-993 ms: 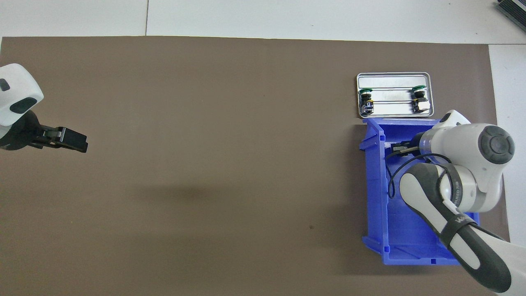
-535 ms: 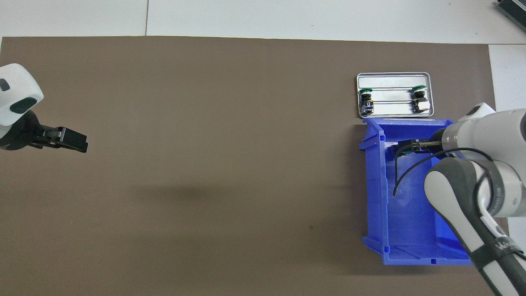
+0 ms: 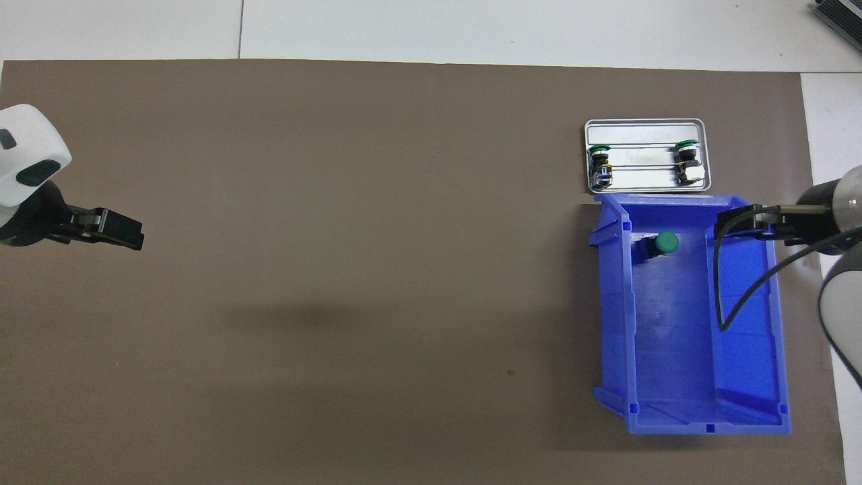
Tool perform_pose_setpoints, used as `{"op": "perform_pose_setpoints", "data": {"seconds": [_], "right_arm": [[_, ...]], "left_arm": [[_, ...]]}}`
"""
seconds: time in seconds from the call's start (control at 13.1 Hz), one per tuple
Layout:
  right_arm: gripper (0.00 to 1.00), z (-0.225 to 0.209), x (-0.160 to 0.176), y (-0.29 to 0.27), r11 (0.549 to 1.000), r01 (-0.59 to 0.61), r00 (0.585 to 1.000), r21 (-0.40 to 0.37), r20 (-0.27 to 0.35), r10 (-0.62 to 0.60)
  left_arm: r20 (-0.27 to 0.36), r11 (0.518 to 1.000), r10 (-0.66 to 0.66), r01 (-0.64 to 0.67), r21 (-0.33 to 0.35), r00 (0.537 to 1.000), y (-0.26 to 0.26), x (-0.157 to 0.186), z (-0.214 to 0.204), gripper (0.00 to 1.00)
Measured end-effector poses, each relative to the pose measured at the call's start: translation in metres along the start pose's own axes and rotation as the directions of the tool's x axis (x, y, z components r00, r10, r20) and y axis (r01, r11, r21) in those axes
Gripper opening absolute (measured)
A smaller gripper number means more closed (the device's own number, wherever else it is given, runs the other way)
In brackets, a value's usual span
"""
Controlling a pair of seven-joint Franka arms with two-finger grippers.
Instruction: Place and press button with both arms
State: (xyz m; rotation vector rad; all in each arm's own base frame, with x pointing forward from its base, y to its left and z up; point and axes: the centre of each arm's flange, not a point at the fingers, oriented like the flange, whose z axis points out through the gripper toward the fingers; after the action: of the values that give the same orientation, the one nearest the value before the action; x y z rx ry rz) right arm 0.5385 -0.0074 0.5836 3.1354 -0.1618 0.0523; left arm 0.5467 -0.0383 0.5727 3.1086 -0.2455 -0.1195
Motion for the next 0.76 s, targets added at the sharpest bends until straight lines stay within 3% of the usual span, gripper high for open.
{"op": "perform_pose_setpoints", "data": {"seconds": [0.38,0.76], "right_arm": [[0.99,-0.046,0.012,-0.025,1.0,-0.009,1.0,0.002,0.011,0.009],[0.99,-0.039,0.014,-0.054,1.0,-0.007,0.999,-0.005,0.051,0.007]], "left_arm": [[0.0,1.0,0.0,0.0,0.0,1.0,0.0,0.0,0.0,1.0],[0.0,1.0,0.0,0.0,0.0,1.0,0.0,0.0,0.0,1.0]]}}
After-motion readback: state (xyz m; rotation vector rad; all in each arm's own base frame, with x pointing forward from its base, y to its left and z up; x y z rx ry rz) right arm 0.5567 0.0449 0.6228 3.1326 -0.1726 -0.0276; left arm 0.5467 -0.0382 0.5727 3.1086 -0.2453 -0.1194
